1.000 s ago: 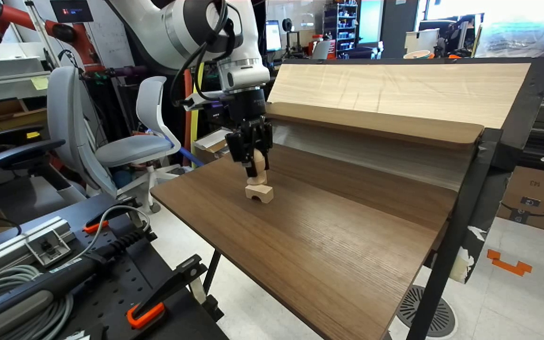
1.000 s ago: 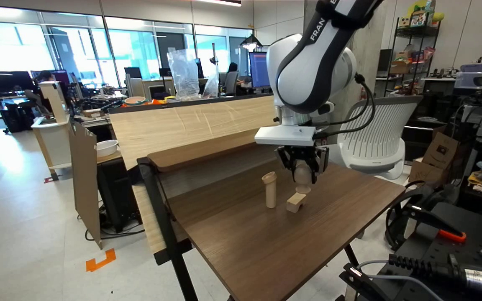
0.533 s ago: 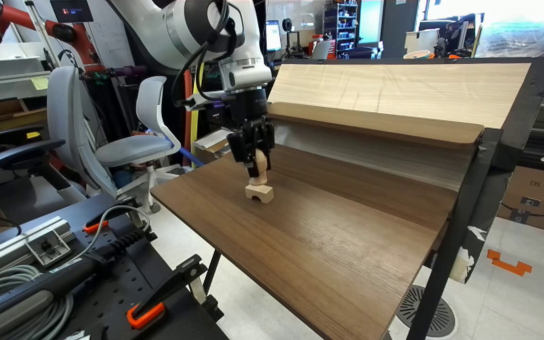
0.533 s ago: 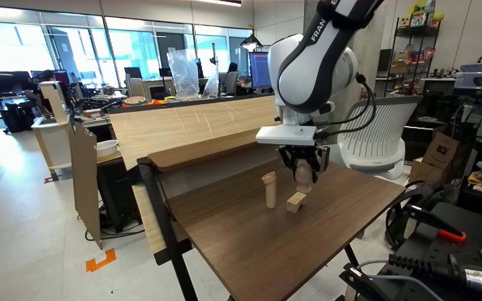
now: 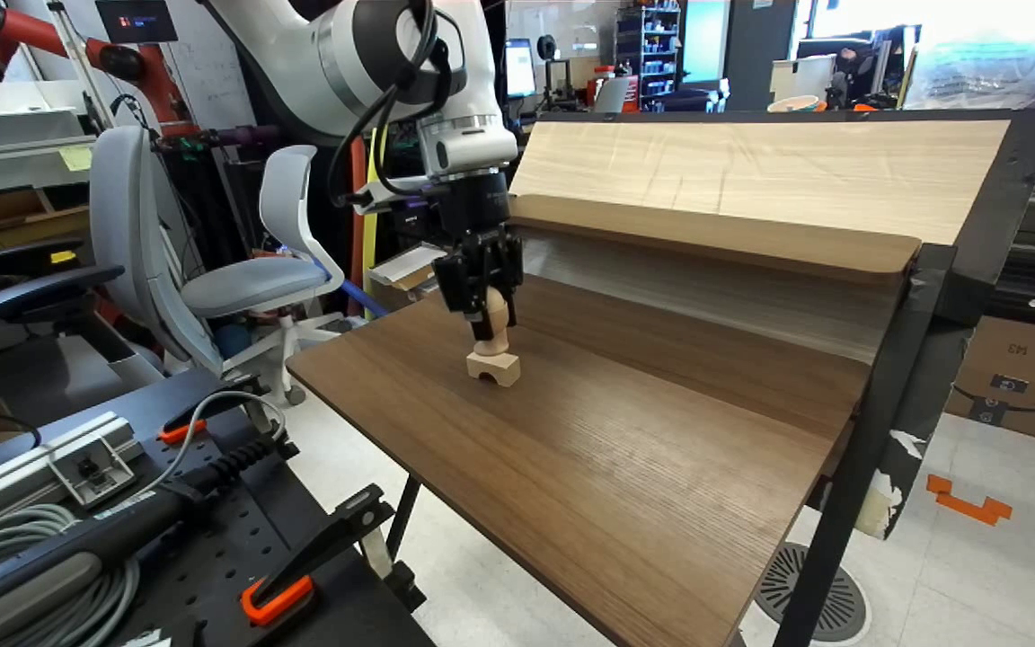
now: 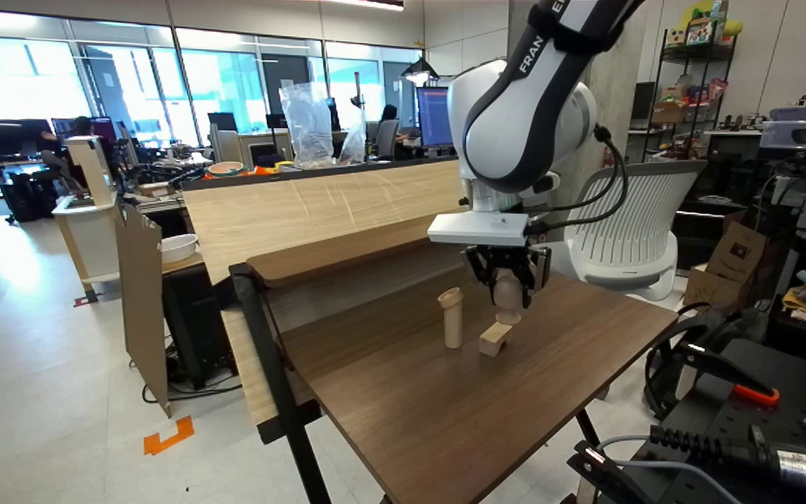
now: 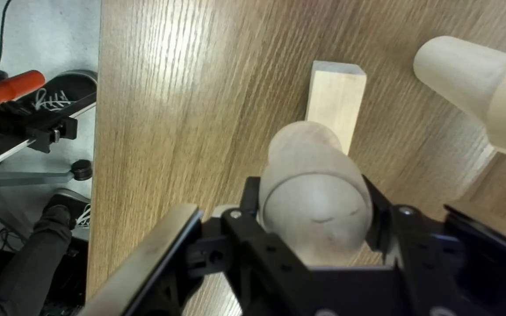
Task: Take the wooden object on the right and place it on the wooden block
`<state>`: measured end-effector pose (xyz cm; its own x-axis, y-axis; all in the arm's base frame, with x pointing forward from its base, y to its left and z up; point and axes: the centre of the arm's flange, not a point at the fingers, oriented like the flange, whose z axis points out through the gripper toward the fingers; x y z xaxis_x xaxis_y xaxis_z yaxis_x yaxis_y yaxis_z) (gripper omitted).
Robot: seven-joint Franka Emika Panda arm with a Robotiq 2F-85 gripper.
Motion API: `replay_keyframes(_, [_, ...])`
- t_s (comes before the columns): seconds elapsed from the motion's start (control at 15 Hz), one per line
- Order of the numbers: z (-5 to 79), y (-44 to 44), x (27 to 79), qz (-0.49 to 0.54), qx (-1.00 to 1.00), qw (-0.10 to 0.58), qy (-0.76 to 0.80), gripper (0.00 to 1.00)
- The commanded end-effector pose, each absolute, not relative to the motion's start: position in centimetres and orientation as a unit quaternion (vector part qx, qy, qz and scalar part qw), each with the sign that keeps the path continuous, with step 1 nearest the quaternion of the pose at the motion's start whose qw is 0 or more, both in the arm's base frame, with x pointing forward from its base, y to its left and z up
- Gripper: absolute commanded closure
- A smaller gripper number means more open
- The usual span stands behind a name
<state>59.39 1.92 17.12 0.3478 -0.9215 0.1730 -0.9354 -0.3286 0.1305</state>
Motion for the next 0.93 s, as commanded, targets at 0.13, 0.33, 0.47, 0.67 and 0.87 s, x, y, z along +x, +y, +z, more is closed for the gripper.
replay_keyframes(0.13, [16.4,2.3,60.2,0.046,0.812,0.103,-0.573,0.72])
replay_keyframes(0.33, [16.1,2.3,60.4,0.046,0.81,0.104,-0.575,0.72])
replay_keyframes(0.47, [15.9,2.4,60.7,0.047,0.81,0.104,-0.576,0.72])
replay_keyframes(0.67, [15.6,2.7,61.0,0.047,0.81,0.104,-0.576,0.72])
replay_keyframes(0.87, [15.4,3.1,61.2,0.047,0.81,0.103,-0.575,0.72])
